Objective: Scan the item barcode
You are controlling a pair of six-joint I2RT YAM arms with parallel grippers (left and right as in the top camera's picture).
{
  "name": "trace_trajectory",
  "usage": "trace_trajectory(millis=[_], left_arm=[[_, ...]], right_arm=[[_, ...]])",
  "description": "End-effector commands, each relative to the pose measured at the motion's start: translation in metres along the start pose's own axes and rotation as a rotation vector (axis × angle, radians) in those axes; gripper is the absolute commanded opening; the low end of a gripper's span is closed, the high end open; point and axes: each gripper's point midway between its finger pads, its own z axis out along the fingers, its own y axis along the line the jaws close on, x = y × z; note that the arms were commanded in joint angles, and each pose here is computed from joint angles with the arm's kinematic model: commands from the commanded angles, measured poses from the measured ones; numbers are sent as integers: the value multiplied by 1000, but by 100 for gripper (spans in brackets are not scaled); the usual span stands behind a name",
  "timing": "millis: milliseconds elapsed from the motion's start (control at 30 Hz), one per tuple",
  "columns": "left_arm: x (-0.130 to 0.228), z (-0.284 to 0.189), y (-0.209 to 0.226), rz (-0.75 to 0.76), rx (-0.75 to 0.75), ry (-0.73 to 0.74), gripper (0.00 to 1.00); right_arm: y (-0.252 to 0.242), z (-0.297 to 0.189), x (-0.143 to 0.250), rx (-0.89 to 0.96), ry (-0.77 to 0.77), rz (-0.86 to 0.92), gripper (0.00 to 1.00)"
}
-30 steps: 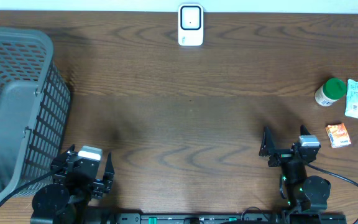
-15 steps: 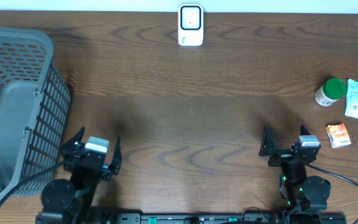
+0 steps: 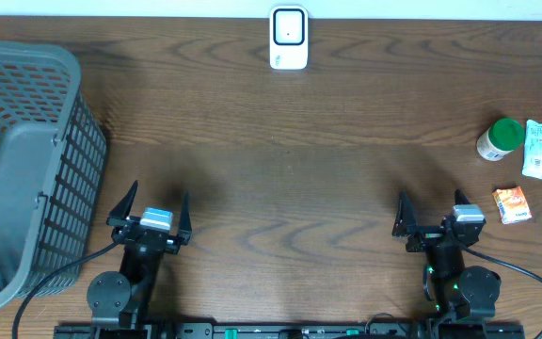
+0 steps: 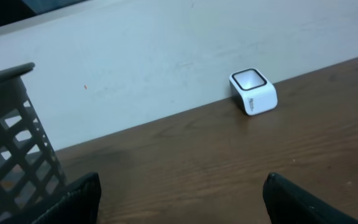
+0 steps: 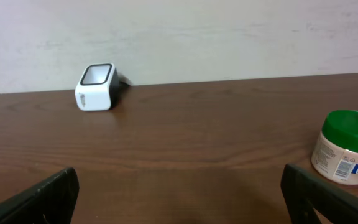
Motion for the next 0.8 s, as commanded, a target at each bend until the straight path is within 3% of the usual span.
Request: trace_trajectory(millis=[0,133,300,767], left_arm=[[3,1,-1,7,1,-16,84],[21,3,1,-72,-25,28,84],[65,0,24,-382,-217,138,84],[72,-1,24,-330,-221,174,84]], right_arm=[[0,0,0,4,0,12,99],[0,0,0,4,0,12,99],[0,0,0,4,0,12,99],[0,0,0,4,0,12,99]])
